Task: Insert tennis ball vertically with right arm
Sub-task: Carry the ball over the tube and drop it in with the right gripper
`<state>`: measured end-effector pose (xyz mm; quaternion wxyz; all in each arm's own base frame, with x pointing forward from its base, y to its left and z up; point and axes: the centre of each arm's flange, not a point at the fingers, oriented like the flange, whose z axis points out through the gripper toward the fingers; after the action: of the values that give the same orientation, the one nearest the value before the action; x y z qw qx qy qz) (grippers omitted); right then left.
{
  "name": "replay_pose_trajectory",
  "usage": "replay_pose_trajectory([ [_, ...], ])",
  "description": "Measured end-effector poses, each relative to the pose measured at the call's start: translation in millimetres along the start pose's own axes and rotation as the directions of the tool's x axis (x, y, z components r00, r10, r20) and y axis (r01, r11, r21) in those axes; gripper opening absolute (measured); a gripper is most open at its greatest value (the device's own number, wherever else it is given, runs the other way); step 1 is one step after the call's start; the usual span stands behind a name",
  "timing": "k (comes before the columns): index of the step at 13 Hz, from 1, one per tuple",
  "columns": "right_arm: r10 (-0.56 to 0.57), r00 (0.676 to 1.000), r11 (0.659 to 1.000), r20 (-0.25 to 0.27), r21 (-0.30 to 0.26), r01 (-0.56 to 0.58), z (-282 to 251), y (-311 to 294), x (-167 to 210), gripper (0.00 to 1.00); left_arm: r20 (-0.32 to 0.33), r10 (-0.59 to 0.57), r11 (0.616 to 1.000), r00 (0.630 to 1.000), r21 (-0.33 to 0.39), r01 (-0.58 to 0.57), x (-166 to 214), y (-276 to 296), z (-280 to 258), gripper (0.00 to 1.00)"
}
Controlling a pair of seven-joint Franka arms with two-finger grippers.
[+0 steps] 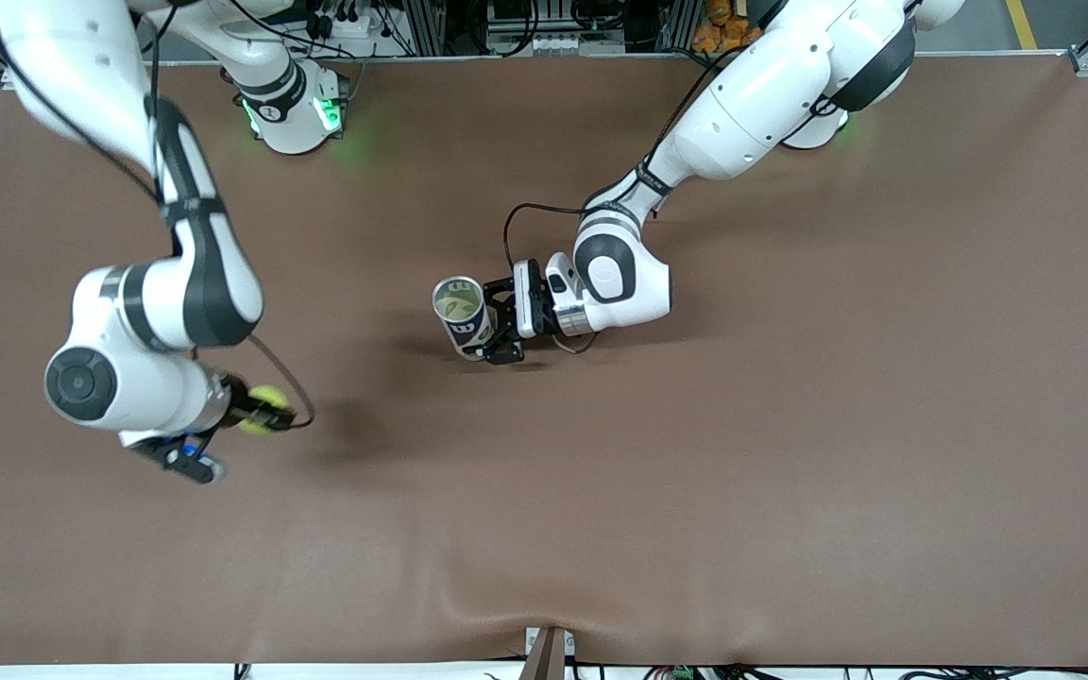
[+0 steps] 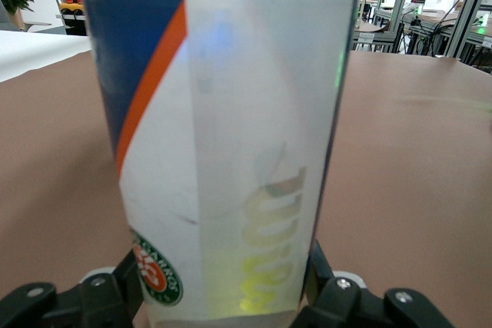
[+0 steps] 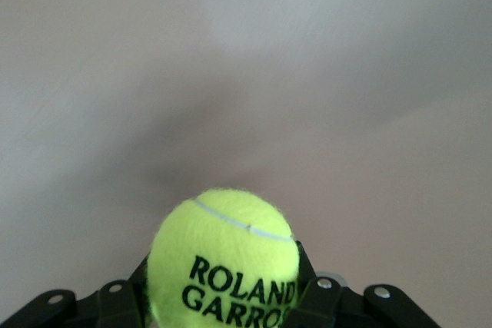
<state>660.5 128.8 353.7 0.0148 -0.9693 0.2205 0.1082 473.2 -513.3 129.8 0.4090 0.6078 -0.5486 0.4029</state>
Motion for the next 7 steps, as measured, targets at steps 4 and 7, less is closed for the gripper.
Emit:
replay_pose_trajectory([
  [4, 0.097, 0.994, 0.995, 0.044, 0.008, -0.097, -35, -72, -93, 0.67, 0.0, 0.0, 1.0, 1.0, 0.0, 0.0, 0, 0, 0, 0.81],
  [7, 0.171, 0.985, 0.985, 0.028, -0.012, -0.171, -28, -136, -168, 0.67, 0.0, 0.0, 1.0, 1.0, 0.0, 0.0, 0, 0, 0, 0.81],
])
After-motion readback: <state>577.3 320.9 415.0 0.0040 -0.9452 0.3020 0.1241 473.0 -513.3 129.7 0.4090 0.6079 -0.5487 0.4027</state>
